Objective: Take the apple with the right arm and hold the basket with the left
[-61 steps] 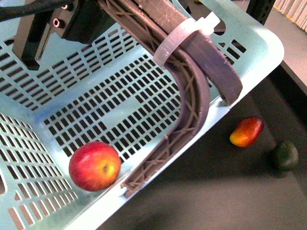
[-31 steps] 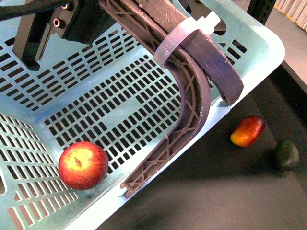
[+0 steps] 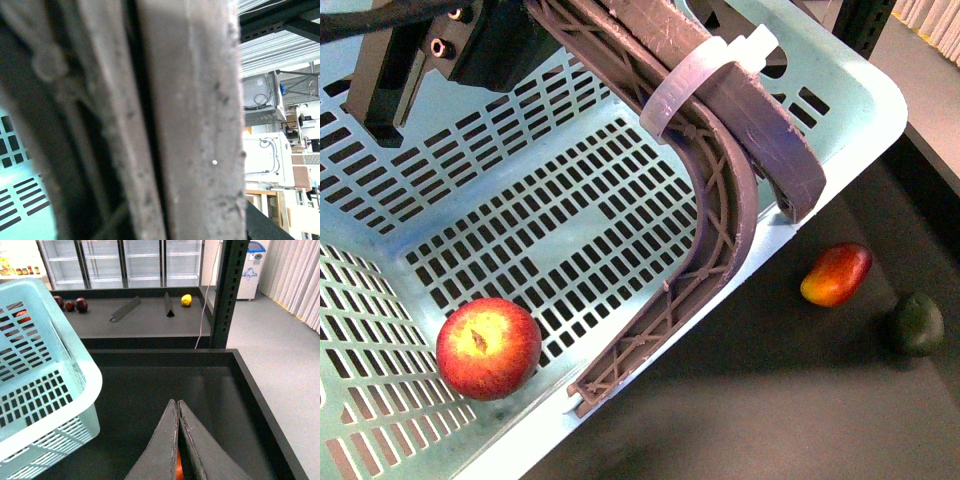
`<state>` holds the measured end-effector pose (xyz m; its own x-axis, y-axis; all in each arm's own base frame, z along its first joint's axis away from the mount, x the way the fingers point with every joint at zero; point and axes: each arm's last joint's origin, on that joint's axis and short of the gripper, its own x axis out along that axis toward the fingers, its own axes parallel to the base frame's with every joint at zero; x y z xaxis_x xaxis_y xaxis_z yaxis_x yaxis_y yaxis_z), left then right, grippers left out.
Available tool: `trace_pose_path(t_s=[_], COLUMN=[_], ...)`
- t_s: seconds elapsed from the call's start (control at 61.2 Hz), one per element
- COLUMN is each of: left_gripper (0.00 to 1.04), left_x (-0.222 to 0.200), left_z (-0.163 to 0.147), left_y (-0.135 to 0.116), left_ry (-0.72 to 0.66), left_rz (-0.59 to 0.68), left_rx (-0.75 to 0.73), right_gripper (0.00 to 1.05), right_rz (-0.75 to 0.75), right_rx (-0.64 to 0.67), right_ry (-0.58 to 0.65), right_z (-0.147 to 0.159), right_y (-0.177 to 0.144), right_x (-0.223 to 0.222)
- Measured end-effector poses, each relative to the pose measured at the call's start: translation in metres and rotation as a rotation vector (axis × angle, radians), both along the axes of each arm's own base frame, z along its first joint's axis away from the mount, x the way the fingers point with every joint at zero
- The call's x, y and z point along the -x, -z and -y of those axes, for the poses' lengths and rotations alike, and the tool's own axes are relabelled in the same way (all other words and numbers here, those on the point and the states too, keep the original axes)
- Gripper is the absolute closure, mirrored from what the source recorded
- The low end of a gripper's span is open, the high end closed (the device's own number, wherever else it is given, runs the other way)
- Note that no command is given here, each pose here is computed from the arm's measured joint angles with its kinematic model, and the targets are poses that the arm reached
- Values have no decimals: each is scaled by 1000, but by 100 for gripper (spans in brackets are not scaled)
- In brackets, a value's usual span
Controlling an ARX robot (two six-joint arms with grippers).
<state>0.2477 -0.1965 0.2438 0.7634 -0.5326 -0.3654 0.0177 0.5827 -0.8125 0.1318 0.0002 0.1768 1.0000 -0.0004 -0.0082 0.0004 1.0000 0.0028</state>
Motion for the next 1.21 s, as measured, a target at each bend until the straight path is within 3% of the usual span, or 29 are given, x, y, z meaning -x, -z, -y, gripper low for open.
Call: trace_pose_path(t_s=[1.208], left_gripper=[76], left_x=[0], left_z=[0], left_y=[0], left_ry=[3], left_rz=[-1], left_rx=[1], right_gripper=[103], right_rz=[20], right_rx=[0], right_ry=[0], right_z=[0], right_y=[8], right_x=[35])
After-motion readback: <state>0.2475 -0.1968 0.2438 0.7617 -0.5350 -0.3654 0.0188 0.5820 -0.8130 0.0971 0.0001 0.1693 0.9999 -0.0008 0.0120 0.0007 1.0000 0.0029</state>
